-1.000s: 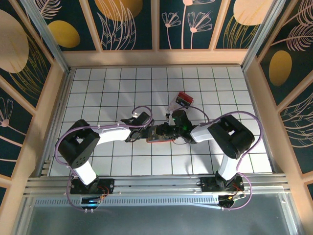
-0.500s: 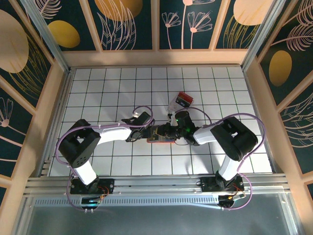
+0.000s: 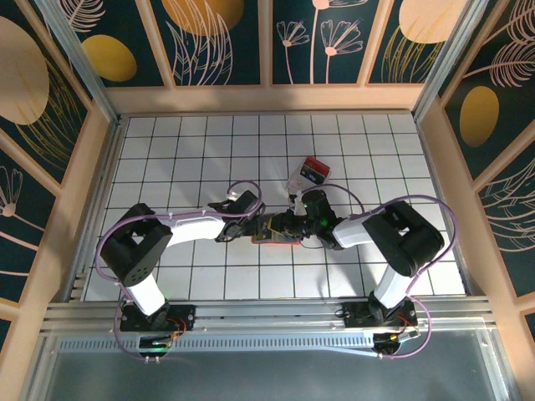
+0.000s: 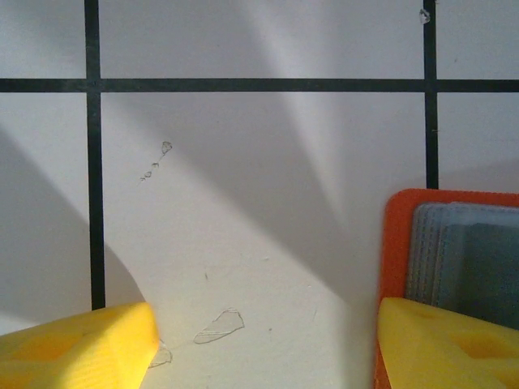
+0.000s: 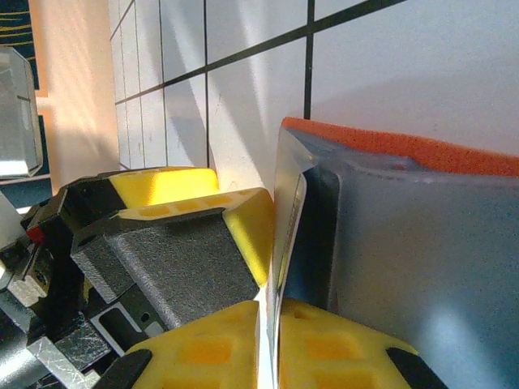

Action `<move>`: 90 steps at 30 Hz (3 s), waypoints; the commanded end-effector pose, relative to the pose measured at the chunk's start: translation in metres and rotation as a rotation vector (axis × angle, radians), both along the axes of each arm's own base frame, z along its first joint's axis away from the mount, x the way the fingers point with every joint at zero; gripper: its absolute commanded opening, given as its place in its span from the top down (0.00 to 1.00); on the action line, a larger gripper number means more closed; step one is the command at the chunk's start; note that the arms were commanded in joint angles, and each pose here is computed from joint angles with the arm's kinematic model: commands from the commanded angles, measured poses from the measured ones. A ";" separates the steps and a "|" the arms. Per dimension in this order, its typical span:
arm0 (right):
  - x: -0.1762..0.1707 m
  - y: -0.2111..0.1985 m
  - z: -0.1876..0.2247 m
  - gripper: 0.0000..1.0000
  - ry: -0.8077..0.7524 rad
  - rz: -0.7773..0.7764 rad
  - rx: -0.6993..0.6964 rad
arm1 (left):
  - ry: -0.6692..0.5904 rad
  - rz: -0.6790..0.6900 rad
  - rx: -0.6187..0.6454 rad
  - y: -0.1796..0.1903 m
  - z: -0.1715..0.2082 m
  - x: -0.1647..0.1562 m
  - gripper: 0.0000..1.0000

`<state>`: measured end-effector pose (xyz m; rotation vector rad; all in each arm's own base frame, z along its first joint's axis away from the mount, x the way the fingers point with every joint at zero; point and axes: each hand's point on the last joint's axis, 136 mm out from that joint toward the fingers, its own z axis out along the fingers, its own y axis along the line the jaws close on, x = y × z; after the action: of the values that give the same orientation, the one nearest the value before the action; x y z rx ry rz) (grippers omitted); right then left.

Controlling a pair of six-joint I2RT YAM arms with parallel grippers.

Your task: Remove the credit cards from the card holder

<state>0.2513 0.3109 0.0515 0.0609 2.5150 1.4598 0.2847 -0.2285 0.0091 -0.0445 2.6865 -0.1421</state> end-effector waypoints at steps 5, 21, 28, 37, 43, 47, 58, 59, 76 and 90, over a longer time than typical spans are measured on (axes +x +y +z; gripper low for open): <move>0.003 0.000 0.027 0.87 -0.073 0.015 0.066 | 0.099 -0.004 0.056 0.013 -0.040 -0.013 0.26; 0.009 -0.021 -0.006 0.98 -0.021 -0.034 -0.180 | 0.052 -0.018 0.038 0.003 -0.026 0.001 0.29; 0.012 -0.015 -0.007 0.98 -0.033 -0.017 -0.288 | -0.010 -0.026 0.026 -0.005 -0.002 0.016 0.27; 0.016 -0.015 0.001 0.98 -0.038 -0.031 -0.307 | -0.024 -0.042 -0.025 -0.014 0.012 0.018 0.19; 0.016 -0.016 0.002 0.99 -0.035 -0.038 -0.316 | -0.011 -0.063 -0.055 -0.022 0.007 0.018 0.15; 0.017 -0.017 0.001 0.99 -0.032 -0.042 -0.319 | -0.013 -0.067 -0.040 -0.021 0.003 0.019 0.14; 0.022 -0.037 0.002 0.99 -0.043 -0.083 -0.448 | 0.006 -0.052 0.086 -0.003 -0.027 0.021 0.43; 0.023 -0.039 0.003 0.99 -0.045 -0.090 -0.460 | 0.008 -0.056 0.097 -0.002 -0.029 0.021 0.44; 0.030 -0.029 0.007 0.96 -0.078 -0.094 -0.566 | -0.030 -0.082 0.018 -0.018 -0.004 0.028 0.35; 0.023 -0.031 -0.001 0.96 -0.060 -0.095 -0.550 | -0.099 -0.053 -0.051 -0.033 0.026 0.045 0.20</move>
<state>0.2791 0.2883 0.0643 0.0275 2.6951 0.7490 0.3251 -0.2572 0.0434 0.0171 2.5692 -0.2177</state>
